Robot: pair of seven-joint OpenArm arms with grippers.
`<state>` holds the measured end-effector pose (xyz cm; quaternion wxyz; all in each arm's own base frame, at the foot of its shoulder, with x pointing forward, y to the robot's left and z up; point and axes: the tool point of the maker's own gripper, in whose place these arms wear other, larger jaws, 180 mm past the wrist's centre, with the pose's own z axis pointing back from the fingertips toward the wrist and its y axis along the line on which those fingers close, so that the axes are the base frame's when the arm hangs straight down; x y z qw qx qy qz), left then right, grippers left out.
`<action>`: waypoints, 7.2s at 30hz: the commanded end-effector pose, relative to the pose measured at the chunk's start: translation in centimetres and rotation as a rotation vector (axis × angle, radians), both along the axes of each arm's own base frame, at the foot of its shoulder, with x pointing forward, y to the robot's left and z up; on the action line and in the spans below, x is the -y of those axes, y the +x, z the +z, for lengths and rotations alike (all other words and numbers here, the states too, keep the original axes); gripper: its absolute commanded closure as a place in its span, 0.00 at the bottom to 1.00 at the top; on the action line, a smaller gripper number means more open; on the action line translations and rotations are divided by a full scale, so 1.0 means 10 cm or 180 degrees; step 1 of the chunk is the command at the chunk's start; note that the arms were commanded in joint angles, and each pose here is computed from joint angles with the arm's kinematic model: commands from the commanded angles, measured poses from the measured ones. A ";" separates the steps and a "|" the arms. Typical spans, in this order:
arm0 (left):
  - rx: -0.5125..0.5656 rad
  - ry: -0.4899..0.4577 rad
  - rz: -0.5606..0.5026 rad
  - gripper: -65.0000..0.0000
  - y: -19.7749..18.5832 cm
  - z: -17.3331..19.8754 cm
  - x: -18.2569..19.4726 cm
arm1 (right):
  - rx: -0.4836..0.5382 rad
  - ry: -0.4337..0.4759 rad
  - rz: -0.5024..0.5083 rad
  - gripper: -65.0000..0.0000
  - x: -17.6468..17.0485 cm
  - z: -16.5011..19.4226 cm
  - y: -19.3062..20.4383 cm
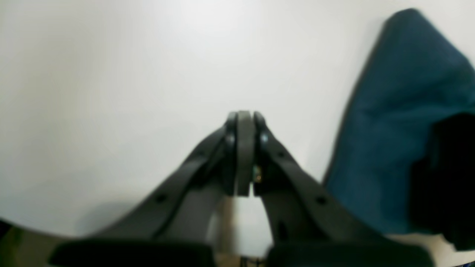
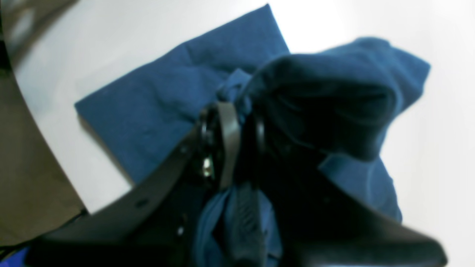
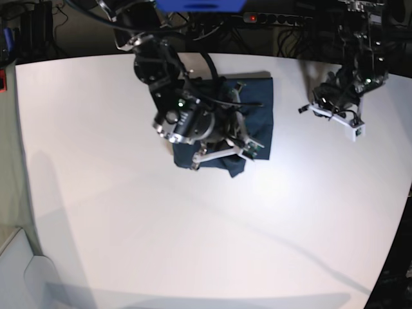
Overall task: Layout the t-shirt on the table in an organized manner, then fold the t-shirt properly
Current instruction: 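Fold the held end over the shirt toward the left gripper, then hold the folded stack with the right gripper and grasp its edge with the left, then fold the stack edge over with the left gripper and release the right, then press and square the folded shirt with the left gripper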
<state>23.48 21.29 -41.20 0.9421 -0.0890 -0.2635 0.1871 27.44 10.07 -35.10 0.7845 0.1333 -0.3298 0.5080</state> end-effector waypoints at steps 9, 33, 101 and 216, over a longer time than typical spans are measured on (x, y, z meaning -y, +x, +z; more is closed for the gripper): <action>0.0064 -0.0059 0.0020 1.00 0.17 0.01 0.03 | 0.0307 0.0199 0.0423 1.00 -0.41 0.35 -0.11; -0.0165 -0.0117 -0.0241 1.00 0.13 -0.23 0.29 | 0.0296 0.0082 0.1016 1.00 -0.80 0.20 -0.40; 0.0349 -0.0615 0.0019 0.99 0.10 0.19 0.19 | -0.0247 0.0179 -0.0267 0.40 0.70 -0.31 0.24; 0.0706 0.2266 -0.5419 1.00 1.56 -0.13 2.66 | 0.0274 -0.0618 -0.2663 0.40 4.09 0.14 0.23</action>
